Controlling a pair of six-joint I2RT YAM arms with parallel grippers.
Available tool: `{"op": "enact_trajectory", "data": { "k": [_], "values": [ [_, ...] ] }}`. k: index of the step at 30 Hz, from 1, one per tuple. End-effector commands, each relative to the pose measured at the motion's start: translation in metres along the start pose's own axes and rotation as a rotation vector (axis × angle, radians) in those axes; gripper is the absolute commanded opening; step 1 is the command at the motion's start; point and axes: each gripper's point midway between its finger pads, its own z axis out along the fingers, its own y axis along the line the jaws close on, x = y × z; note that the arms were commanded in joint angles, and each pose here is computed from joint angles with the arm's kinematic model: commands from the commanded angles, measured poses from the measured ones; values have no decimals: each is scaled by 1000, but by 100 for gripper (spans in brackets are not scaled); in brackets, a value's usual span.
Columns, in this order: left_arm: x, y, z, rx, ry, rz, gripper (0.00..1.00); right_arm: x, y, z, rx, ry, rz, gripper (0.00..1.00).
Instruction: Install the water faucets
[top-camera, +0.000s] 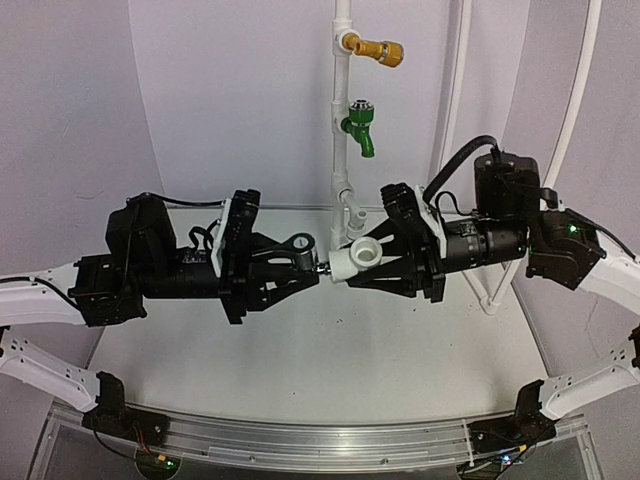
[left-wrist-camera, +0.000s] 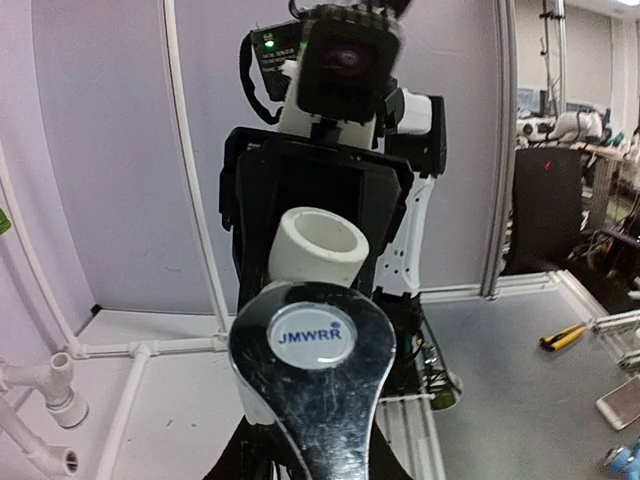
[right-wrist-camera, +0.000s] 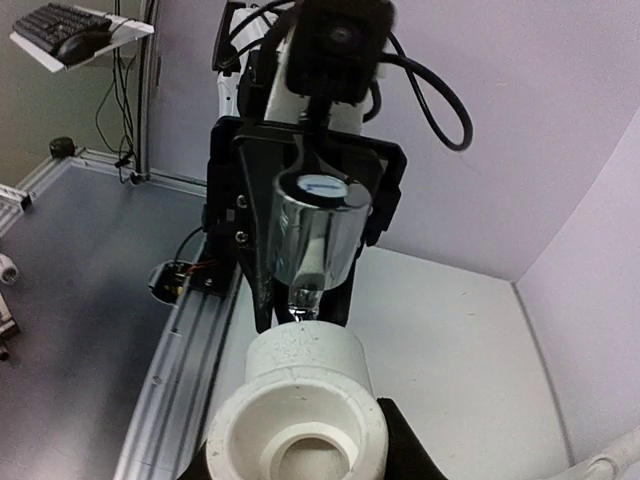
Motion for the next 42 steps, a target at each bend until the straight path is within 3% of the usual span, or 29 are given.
{"op": "enact_trajectory", "data": {
  "k": [1,11,17,18,20,25,27,31,34,37,42],
  "values": [
    [0,-12,0,-14,61,322,0,-13,6,-4,-119,-95,319,8],
    [14,0,1,-109,148,482,0,10,16,9,-392,-18,760,6],
    [3,-2,-9,-114,128,373,0,10,12,2,-495,-6,868,15],
    [2,-3,-11,-115,121,343,0,7,6,1,-482,-17,860,21],
    [-4,1,-14,-146,94,258,0,0,-9,-2,-414,-44,808,48],
    [-24,5,-16,-175,-1,-6,0,-14,-58,-12,-86,-46,461,82],
    [-29,4,-13,-158,-12,-91,0,-22,-73,-23,37,-41,279,92],
    [-40,10,-12,-145,-78,-274,0,-29,-76,-42,145,-22,-123,95],
    [-44,29,-15,-132,-131,-442,0,-16,-59,-42,163,39,-432,91],
    [-47,49,-22,-116,-175,-623,0,-12,-35,-35,140,58,-618,91],
    [-52,48,-26,-50,-216,-746,0,5,-23,-25,131,126,-847,92]
  ]
}}
